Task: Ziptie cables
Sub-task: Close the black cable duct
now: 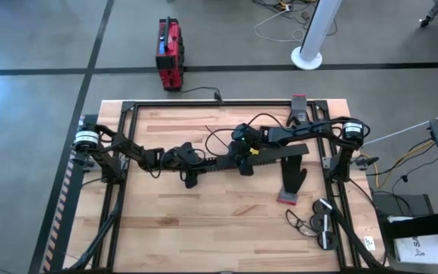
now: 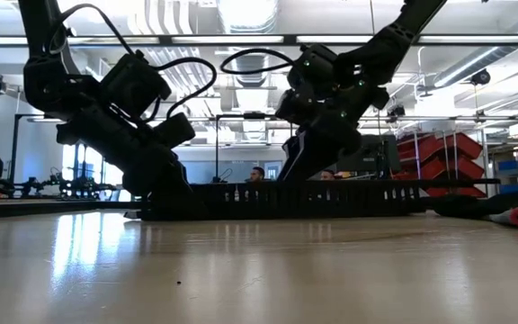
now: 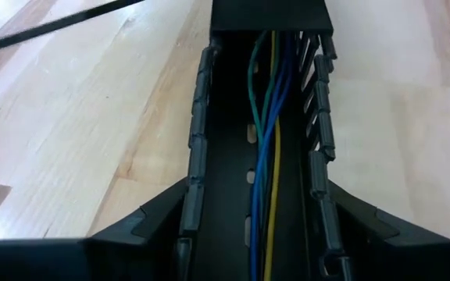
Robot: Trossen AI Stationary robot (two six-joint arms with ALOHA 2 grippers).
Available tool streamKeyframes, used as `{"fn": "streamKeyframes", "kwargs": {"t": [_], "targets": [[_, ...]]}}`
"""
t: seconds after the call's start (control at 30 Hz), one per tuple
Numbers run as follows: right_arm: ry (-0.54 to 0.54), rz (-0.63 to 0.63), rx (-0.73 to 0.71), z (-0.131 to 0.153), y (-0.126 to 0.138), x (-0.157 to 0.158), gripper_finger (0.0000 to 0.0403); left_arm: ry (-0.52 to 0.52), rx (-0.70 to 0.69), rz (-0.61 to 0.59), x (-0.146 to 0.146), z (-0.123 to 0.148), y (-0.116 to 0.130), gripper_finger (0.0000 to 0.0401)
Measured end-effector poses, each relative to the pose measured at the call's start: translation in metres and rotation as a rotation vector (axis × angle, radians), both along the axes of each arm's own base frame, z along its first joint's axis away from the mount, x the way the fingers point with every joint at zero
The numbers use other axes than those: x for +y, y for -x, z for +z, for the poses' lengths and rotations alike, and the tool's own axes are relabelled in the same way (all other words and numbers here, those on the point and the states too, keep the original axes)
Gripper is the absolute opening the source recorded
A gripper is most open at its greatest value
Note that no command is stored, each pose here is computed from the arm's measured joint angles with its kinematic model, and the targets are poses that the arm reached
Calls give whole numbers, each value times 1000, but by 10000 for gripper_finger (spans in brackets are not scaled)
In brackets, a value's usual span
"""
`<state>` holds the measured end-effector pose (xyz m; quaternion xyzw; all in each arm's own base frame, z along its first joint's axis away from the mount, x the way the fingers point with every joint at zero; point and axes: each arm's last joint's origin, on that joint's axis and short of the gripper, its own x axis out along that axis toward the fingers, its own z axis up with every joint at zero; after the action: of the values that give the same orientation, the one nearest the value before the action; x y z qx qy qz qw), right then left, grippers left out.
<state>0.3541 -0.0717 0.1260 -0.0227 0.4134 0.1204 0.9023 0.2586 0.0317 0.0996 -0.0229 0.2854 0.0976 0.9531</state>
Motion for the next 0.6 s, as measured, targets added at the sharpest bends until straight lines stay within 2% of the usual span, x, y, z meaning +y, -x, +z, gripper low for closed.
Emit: {"fn": "streamKeyframes", "kwargs": {"t": [0.2,0.33,0.6], "targets": [[-7,76,-5,-1,1,2,217,12,-9,-12,-1,0,0,209],[25,7,11,-1,1,0,217,3,-9,-11,-1,0,0,209],[-22,-92,-21,-4,-7,4,217,-4,-13,-12,0,1,-1,208]]}}
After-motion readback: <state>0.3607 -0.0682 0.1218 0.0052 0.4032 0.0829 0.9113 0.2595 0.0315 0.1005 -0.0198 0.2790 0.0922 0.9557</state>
